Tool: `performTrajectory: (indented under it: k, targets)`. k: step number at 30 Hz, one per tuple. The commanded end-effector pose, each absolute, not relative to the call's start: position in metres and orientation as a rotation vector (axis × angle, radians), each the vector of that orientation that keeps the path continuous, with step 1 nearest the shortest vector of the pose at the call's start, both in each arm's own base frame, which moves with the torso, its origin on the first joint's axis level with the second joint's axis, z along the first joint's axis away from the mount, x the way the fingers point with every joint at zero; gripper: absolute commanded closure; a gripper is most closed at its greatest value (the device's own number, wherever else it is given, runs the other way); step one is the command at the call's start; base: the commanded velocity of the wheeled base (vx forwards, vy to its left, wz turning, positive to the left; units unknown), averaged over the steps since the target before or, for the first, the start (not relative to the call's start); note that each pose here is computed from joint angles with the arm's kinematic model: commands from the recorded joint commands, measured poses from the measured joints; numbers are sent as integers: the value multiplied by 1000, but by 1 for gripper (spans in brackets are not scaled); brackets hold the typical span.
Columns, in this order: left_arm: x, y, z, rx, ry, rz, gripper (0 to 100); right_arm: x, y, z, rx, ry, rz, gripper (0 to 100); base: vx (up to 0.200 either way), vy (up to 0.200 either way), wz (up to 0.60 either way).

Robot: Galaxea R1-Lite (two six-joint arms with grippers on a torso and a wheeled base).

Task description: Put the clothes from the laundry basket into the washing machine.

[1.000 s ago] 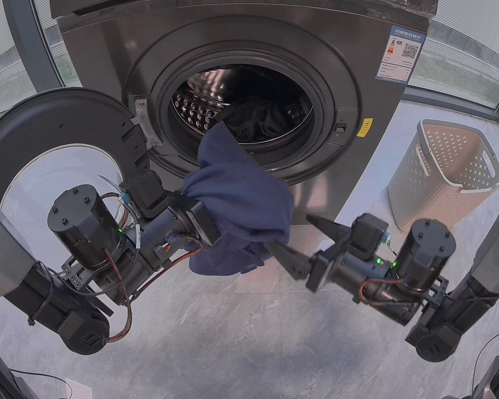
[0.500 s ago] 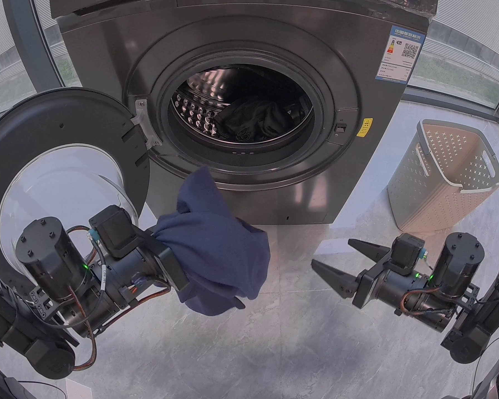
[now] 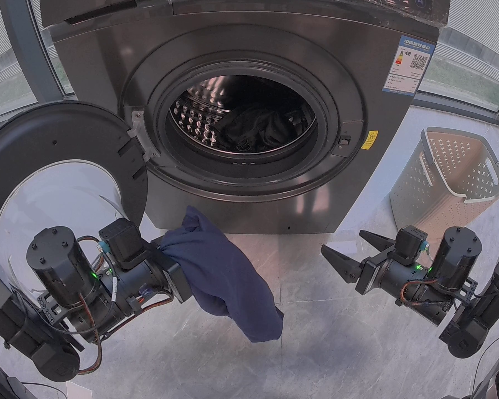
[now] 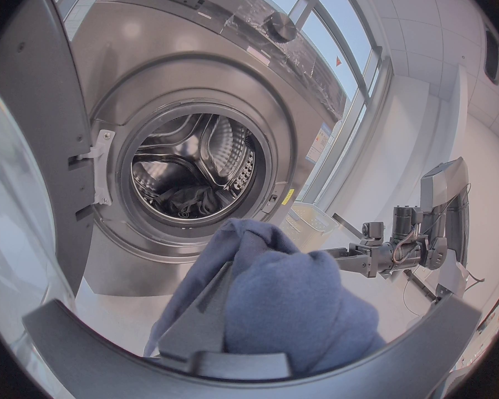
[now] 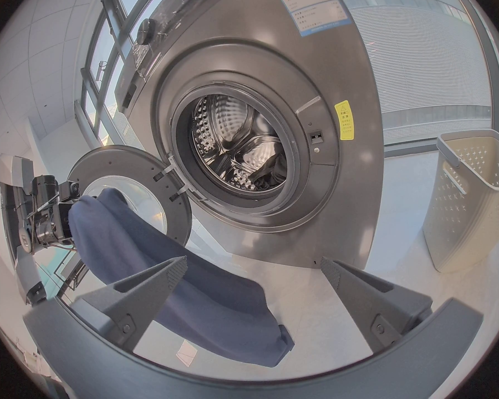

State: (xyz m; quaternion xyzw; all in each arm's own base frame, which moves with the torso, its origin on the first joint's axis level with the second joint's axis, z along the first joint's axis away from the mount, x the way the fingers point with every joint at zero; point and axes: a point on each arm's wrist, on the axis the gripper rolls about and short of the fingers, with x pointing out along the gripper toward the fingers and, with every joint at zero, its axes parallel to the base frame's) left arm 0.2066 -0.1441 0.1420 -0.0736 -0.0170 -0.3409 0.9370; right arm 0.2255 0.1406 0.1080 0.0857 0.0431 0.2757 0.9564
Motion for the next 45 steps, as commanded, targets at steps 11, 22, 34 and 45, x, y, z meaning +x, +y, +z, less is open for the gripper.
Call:
performTrajectory:
  k: [11,22,34,45]
  targets:
    - [219,-151,132,-137,-9,-691,100,199,148,88,130,203,629,0,200,0,0]
    - [233,-162,127,-123,-32,-690,100,173,152,78,85,277,712,0,55,0,0]
    - [308,-210,110,-134,-114,-664,100,172,158,79,87,269,734,0,0,0,0]
    - [378,-225,123,-173,-130,-606,100,173,158,79,90,265,736,0,0,0,0]
